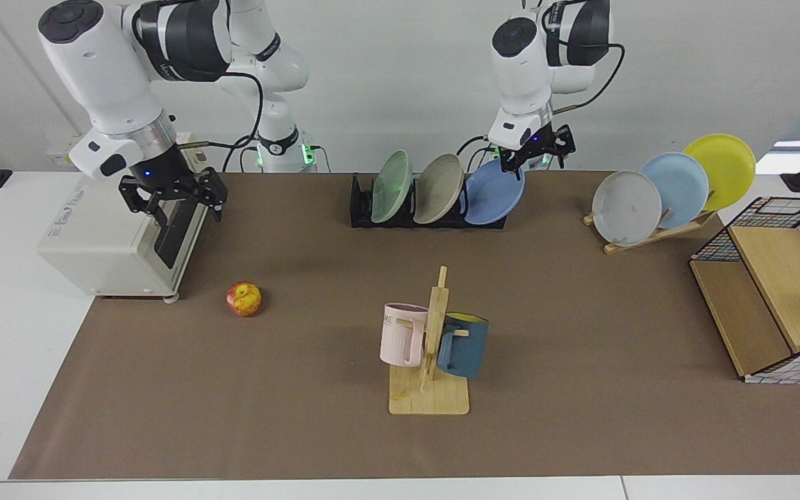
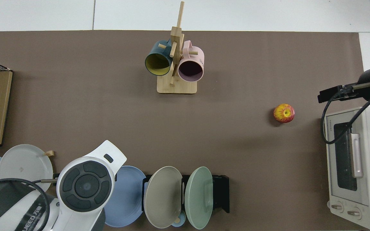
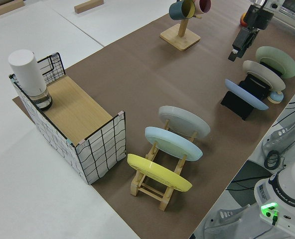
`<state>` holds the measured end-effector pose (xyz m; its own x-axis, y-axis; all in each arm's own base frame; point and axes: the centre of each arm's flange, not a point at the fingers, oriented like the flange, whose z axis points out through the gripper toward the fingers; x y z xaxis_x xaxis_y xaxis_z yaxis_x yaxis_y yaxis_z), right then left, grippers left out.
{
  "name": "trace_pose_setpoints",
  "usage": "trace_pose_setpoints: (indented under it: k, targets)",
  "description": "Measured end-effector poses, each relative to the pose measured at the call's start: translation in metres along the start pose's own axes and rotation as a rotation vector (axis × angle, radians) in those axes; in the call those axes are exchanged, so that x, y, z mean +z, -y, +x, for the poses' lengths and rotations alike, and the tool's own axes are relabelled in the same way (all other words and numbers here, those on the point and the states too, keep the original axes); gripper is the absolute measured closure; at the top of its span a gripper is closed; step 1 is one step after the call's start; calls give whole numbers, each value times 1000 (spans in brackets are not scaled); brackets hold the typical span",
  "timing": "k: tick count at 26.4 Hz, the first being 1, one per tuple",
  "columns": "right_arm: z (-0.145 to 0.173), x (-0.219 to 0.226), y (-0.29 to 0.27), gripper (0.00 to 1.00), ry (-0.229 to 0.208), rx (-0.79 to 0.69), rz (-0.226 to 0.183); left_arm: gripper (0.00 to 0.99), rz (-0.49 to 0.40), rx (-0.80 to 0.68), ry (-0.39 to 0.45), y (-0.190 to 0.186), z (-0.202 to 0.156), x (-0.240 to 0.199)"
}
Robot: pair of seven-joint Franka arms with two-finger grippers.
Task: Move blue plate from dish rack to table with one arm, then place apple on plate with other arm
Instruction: 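Grasp the blue plate with the left gripper while the right gripper reaches the apple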
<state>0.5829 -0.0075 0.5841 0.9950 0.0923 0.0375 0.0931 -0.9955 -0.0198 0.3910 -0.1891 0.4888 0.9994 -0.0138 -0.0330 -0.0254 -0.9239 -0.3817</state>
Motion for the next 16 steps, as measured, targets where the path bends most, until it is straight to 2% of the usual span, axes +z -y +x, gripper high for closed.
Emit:
trace_pose_setpoints:
  k: [5, 16]
  targets:
    - [-3, 0, -7, 0, 14, 13, 1, 0, -10, 7, 11, -6, -7, 29]
    - [-5, 9, -8, 0, 27, 26, 0, 0, -50, 41, 68, -29, -26, 60]
